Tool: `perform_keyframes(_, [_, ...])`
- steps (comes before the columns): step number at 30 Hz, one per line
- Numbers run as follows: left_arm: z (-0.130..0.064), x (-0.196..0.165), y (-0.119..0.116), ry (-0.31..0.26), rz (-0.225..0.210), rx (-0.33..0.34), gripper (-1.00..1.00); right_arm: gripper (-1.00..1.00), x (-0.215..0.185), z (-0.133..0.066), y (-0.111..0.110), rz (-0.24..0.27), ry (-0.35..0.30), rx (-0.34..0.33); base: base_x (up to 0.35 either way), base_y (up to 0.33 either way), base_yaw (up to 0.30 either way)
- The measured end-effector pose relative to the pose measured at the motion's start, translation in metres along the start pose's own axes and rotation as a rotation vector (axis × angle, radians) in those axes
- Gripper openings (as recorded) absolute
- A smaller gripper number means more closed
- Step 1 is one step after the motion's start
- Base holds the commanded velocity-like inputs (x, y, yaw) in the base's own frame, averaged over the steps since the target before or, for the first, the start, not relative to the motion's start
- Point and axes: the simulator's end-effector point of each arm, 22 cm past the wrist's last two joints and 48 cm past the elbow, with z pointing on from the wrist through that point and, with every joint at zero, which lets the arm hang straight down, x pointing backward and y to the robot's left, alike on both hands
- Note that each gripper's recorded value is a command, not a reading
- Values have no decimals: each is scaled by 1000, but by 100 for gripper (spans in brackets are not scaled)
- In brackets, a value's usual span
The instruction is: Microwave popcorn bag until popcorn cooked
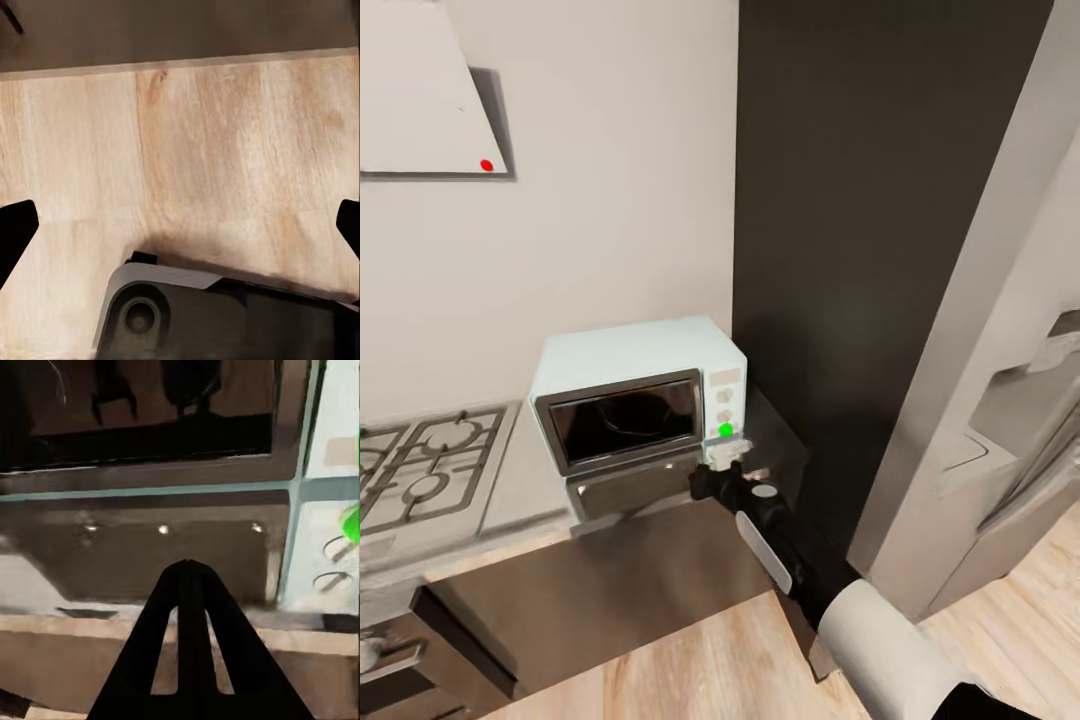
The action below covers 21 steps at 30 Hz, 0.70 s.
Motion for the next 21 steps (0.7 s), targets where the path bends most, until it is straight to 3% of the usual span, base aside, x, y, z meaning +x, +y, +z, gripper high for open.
perform_keyframes(6, [2, 1, -1, 5, -1, 2, 100, -100, -20, -22, 28, 15, -67, -49, -344, 0, 0])
perform_keyframes(11, [5, -4, -1, -3, -7, 1, 100, -100, -14, -28, 33, -20, -68, -43, -344, 0, 0])
perform_keyframes(13, [11, -15, -3, -21, -10, 2, 100, -100, 9, -33, 40, -10, -48, -50, -344, 0, 0])
perform_keyframes(15, [14, -16, -3, -19, -15, 1, 100, -100, 53, -48, 47, -49, -47, -31, -344, 0, 0])
perform_keyframes(17, [14, -10, -3, -6, -18, 0, 100, -100, 98, -73, 52, -102, -52, -6, -333, 0, 0])
perform_keyframes(19, [15, -5, -3, 6, -20, -1, 100, -100, 163, -103, 58, -106, 4, 7, -279, 0, 0])
perform_keyframes(21, [14, -3, -2, 11, -19, -1, 100, -100, 205, -130, 51, -115, 8, 19, -203, 0, 0])
